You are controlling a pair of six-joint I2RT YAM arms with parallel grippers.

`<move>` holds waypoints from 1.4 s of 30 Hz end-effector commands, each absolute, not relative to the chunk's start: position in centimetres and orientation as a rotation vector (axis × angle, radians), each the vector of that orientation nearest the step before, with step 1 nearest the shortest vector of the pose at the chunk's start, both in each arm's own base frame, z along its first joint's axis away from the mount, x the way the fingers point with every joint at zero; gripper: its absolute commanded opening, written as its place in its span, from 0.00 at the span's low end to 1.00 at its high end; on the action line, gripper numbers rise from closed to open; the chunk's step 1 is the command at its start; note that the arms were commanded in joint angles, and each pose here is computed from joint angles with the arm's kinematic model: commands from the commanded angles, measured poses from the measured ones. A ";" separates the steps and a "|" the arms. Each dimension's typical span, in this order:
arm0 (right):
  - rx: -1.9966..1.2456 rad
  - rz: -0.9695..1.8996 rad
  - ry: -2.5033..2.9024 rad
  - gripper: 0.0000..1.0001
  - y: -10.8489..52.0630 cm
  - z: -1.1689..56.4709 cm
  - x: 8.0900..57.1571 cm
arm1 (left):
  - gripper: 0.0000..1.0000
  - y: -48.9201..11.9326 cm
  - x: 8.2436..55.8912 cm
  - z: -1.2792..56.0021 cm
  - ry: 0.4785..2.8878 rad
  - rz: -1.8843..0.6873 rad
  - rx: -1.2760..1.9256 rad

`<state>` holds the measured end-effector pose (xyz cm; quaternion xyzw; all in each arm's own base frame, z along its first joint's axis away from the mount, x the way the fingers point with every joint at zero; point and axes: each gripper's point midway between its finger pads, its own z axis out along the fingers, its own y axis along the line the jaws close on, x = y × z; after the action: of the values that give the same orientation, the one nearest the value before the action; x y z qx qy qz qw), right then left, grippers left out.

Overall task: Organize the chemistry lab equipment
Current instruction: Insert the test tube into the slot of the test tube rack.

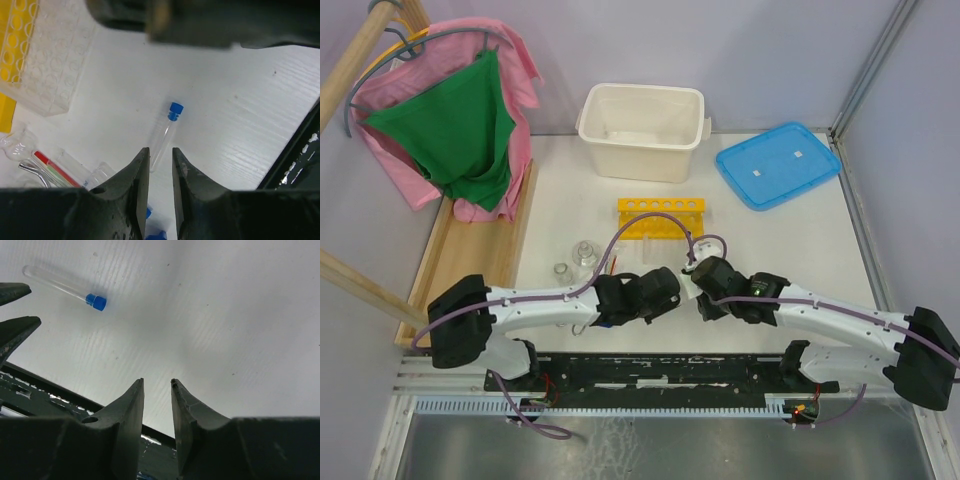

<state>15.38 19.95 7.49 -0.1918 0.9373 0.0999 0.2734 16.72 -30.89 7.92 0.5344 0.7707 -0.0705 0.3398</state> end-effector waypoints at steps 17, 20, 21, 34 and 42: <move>-0.251 0.349 2.283 0.42 17.7 14.6 18.5 | 0.31 -26.7 15.0 5.9 1.999 -0.073 1.550; -0.260 0.382 2.292 0.43 17.9 14.9 18.6 | 0.32 -27.0 15.0 5.6 1.987 -0.100 1.549; -0.265 0.385 2.300 0.43 17.9 14.8 18.6 | 0.31 -27.2 15.0 5.5 1.986 -0.111 1.551; -0.249 0.436 2.321 0.43 17.9 15.2 20.6 | 0.29 -28.2 17.3 4.9 1.995 -0.198 1.504; -0.242 0.445 2.331 0.43 17.8 15.2 21.5 | 0.28 -28.4 17.8 4.2 2.035 -0.235 1.528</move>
<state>20.24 16.81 12.73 -0.0887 0.9239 0.1478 0.3416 17.59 -26.57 3.34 0.5545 0.7816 -0.0596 0.2794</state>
